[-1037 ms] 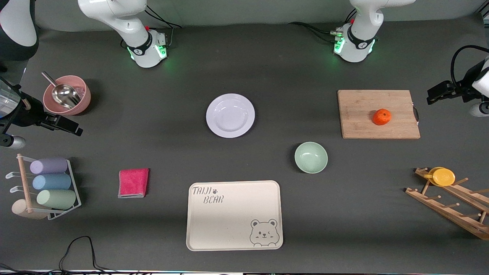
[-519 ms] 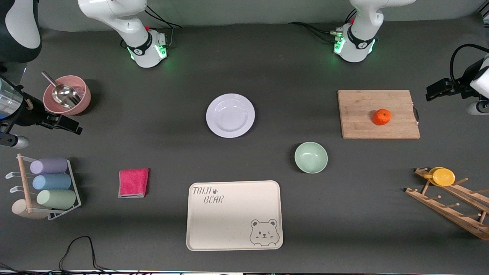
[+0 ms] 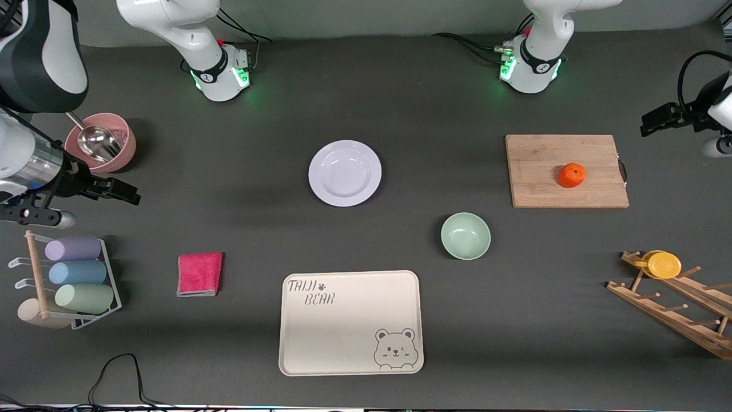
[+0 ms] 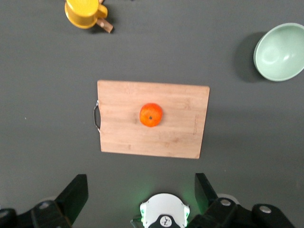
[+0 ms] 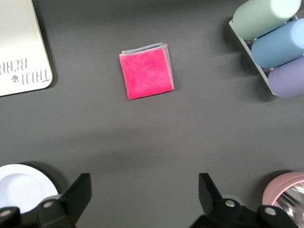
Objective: Place orange and plate with both arms
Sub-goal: 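Move the left gripper toward the orange on the cutting board, then lower the left gripper and close it around the orange, then lift the orange off the cutting board with the left gripper, then carry the orange over the white plate with the left gripper, then lower the orange onto the plate and open the left gripper, then withdraw the left gripper while the right gripper grasps the plate rim, then carry the plate with the orange onto the bear placemat, right gripper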
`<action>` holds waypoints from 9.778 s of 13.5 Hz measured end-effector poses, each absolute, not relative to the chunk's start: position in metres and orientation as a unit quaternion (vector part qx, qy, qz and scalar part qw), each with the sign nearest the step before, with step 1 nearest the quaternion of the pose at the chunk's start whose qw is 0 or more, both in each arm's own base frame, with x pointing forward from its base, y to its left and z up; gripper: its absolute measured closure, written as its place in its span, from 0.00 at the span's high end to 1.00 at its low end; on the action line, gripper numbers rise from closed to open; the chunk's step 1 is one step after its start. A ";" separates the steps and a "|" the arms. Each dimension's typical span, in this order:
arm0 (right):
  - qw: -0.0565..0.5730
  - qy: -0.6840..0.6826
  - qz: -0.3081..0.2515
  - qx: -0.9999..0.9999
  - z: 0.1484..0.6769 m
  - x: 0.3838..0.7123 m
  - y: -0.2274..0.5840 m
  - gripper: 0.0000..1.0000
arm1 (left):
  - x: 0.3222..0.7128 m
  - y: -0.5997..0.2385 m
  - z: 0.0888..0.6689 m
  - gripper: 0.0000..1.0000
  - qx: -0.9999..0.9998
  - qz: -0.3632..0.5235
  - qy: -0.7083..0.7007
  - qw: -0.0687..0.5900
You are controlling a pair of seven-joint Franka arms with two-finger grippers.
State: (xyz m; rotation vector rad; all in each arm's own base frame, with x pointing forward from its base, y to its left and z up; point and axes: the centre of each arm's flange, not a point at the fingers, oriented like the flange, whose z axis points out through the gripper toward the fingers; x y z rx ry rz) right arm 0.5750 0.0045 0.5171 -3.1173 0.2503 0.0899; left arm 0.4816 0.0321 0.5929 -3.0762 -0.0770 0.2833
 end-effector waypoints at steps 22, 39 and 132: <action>0.374 0.079 0.151 -0.912 0.381 0.551 0.079 1.00 | 0.416 0.057 0.242 1.00 -0.998 0.065 -0.017 0.021; 0.426 0.026 0.194 -0.883 0.303 0.495 0.077 1.00 | 0.401 0.053 0.222 0.91 -0.998 0.038 -0.045 0.018; 0.524 0.023 0.068 -0.849 0.127 0.383 0.198 0.05 | 0.551 0.015 0.532 1.00 -0.992 0.116 -0.006 0.045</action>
